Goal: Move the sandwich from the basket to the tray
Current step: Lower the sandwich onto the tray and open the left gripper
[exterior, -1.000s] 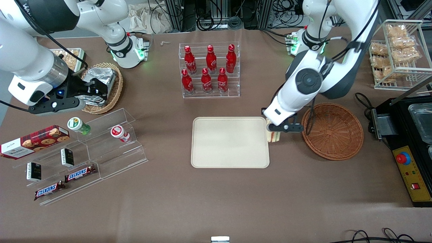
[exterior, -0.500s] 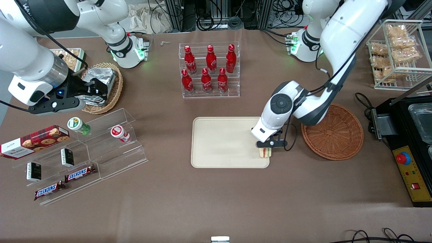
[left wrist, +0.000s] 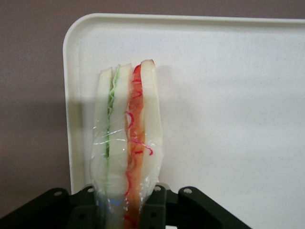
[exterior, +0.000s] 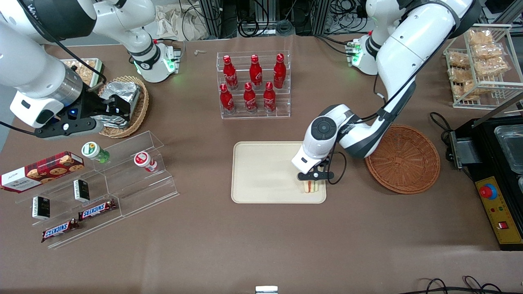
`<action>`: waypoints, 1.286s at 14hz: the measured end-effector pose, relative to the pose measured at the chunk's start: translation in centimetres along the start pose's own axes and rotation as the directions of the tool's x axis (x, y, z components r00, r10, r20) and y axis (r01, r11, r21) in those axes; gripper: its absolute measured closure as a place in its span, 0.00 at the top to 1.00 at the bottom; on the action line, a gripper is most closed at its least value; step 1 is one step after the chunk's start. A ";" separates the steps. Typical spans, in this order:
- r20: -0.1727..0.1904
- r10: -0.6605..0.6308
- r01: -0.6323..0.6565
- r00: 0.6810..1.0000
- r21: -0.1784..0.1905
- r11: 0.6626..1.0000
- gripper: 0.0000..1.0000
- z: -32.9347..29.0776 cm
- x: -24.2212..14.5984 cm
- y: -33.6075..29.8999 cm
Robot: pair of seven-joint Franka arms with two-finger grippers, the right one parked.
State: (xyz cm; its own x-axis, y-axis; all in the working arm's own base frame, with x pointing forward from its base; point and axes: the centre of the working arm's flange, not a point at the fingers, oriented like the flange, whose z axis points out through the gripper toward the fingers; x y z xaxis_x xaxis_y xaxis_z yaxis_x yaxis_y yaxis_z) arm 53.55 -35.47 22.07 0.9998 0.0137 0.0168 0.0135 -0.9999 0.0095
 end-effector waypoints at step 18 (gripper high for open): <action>-0.143 -0.244 0.246 0.959 -0.010 0.969 1.00 -16.9 6.7 -8.0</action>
State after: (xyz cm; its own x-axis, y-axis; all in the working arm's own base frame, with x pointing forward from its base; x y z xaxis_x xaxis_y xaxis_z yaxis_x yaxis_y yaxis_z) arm 59.81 -27.22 39.00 0.9530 0.2589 0.1572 0.2585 -0.9657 0.0234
